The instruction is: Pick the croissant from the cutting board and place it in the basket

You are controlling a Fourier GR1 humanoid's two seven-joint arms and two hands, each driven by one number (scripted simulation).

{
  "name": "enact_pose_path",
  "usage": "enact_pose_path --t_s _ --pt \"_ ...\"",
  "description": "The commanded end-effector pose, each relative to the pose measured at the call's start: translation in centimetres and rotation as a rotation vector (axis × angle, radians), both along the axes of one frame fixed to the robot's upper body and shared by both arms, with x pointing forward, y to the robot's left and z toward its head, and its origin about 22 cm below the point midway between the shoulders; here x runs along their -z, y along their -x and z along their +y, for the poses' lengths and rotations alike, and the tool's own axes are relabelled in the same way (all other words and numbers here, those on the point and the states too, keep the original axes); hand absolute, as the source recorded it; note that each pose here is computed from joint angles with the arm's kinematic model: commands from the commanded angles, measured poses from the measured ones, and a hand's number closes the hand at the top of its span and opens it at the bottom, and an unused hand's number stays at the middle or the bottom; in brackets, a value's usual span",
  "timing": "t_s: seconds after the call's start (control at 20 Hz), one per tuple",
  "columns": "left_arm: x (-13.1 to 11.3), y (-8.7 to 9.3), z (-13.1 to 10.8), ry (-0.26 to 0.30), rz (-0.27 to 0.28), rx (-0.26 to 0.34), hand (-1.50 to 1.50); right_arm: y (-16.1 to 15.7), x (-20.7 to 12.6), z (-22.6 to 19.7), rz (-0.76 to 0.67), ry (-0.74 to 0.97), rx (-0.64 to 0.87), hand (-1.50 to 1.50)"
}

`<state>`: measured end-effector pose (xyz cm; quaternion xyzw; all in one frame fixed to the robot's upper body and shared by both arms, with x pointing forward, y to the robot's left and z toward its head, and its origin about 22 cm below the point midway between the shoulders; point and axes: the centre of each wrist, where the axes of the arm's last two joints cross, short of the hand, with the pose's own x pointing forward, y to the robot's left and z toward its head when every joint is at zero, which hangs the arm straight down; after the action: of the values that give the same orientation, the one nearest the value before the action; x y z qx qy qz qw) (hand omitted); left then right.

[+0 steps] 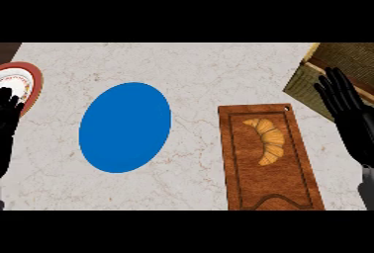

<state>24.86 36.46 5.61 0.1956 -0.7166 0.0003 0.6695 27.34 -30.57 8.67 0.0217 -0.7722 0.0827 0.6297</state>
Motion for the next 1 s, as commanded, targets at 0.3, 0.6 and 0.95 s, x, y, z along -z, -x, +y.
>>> enact_pose_path --t_s 0.3,0.6,0.95 --pt "9.6 3.3 -6.5 0.199 0.53 0.18 0.0 -2.9 -5.4 9.6 -0.202 0.011 -0.769 1.5" --pt "10.9 5.0 -6.6 0.227 0.615 0.114 0.0 1.8 -0.2 16.0 -0.203 0.089 -0.817 -1.5" --pt "10.6 4.3 -5.6 0.223 0.597 0.077 0.0 -2.3 -8.7 10.4 -0.335 0.73 -0.465 -1.5"
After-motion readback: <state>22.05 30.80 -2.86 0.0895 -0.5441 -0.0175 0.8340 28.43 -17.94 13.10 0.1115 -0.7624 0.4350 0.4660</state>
